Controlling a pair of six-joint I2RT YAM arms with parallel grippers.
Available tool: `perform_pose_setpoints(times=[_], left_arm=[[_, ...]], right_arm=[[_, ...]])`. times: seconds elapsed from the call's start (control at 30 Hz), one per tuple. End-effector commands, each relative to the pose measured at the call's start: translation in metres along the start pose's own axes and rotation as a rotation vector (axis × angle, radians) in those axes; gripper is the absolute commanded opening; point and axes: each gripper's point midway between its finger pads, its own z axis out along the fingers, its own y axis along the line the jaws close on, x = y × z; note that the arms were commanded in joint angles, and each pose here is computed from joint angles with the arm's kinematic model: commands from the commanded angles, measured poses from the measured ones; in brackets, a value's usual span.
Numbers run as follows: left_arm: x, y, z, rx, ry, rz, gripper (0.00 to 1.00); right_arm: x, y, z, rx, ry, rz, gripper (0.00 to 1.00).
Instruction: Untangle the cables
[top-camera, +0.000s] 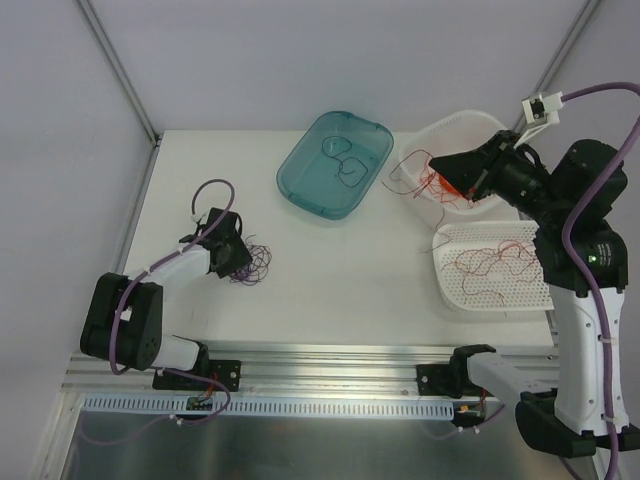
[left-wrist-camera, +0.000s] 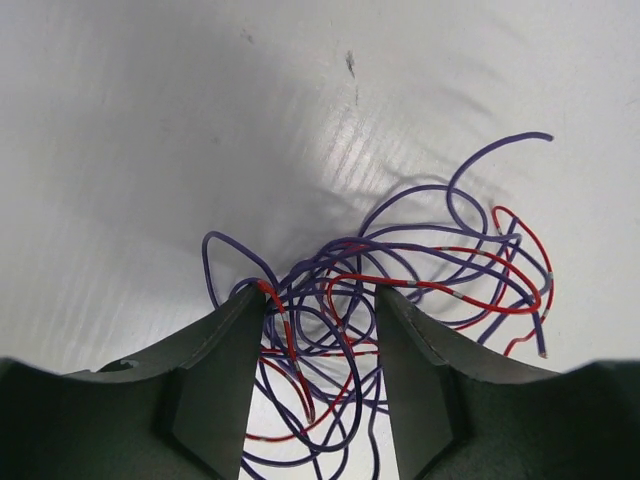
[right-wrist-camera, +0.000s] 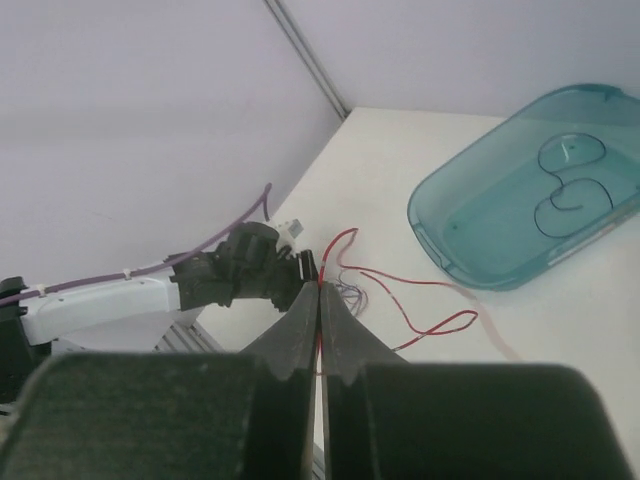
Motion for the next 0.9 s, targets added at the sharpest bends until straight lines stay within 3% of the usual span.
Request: perform_pose_setpoints(times=[0.0,0.2,0.47,0.67,0.87], left_arm=[[-0.019,-0.003,-0.009,-0.004,-0.04,0.037,0.49],[-0.026,-0.021,-0.031,0.104,-0.053,0.1,0.65],[-0.04,-0.035,-0.09,0.296,-0.203,0.241,0.96],[-0.047,-0.033,-0.13,0.387,-0.351,0.341,0.99],[-0.048,-0.025,-0.145,0.405,-0.443,0.399,0.99]], right_arm=[[0.018,-0.023,-0.001,0.077,0.053,-0.006,0.01],[0.031,-0.075,-0.016,0.322,0.044,-0.043,0.01],[0.033,-0.111,-0.047,0.556,0.018,-0.067,0.01],[0.037,-0.135,-0.07,0.718,0.022,-0.08,0.01],[0.054,-0.191,-0.096,0.94,-0.011,-0.04,0.01]])
